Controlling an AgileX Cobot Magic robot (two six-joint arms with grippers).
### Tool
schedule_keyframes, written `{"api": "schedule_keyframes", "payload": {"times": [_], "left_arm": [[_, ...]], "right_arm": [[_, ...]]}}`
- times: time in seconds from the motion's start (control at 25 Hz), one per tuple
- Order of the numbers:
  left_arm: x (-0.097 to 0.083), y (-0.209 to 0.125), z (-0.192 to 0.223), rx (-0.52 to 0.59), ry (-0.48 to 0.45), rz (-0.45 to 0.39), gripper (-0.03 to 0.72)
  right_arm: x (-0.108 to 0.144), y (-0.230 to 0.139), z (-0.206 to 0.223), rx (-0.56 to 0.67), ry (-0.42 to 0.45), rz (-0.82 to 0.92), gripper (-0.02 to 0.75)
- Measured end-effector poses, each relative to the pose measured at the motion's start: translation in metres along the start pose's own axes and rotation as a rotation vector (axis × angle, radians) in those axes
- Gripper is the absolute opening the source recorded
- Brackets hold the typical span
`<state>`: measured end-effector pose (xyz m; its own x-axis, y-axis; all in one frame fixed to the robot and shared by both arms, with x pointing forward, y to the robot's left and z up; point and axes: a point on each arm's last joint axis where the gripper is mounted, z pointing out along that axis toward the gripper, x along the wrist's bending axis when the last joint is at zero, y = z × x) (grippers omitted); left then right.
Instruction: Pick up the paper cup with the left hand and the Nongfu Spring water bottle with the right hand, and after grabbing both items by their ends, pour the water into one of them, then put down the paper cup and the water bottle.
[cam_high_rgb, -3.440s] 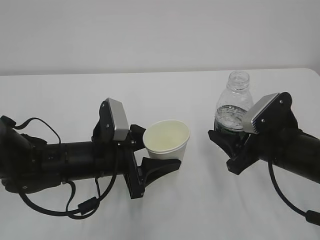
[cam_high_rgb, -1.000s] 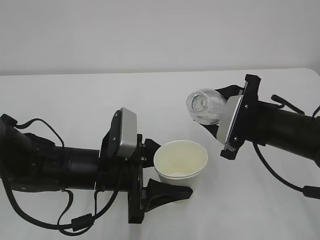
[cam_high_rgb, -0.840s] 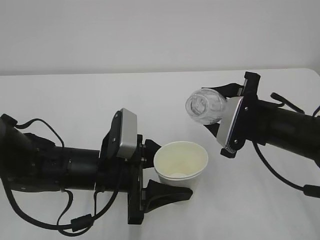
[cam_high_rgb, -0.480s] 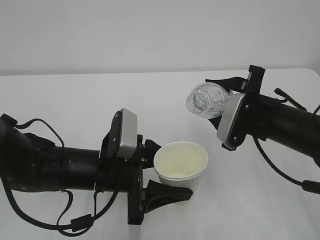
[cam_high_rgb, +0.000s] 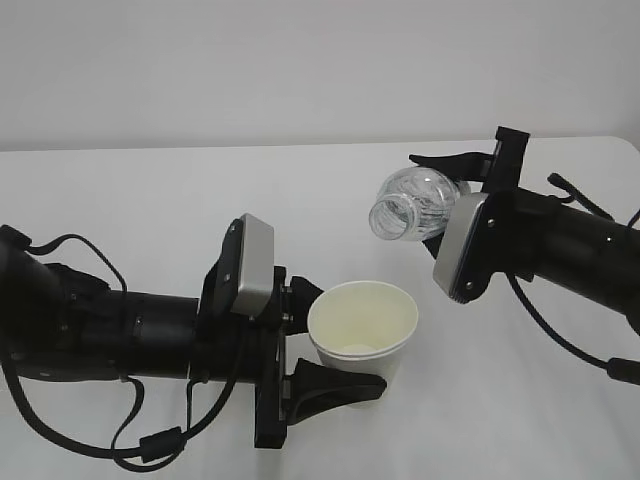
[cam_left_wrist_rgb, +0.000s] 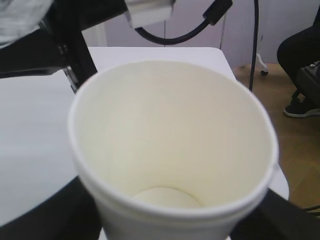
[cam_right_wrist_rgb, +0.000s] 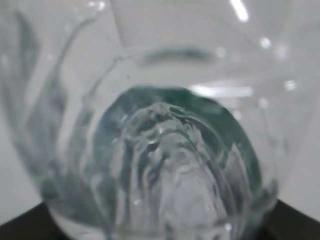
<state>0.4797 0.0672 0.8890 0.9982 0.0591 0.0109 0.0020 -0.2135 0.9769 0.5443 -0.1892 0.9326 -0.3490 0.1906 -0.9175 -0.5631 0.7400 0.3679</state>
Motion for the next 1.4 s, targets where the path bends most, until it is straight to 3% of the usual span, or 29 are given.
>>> {"api": "schedule_keyframes", "payload": {"times": [1.4], "left_arm": [[0.0024,0.0026,-0.0004,-0.012,0.027,-0.031,0.482]], "right_arm": [[-0.0031,0.0017,-0.0001,-0.014,-0.036,-0.259,0.449]]}}
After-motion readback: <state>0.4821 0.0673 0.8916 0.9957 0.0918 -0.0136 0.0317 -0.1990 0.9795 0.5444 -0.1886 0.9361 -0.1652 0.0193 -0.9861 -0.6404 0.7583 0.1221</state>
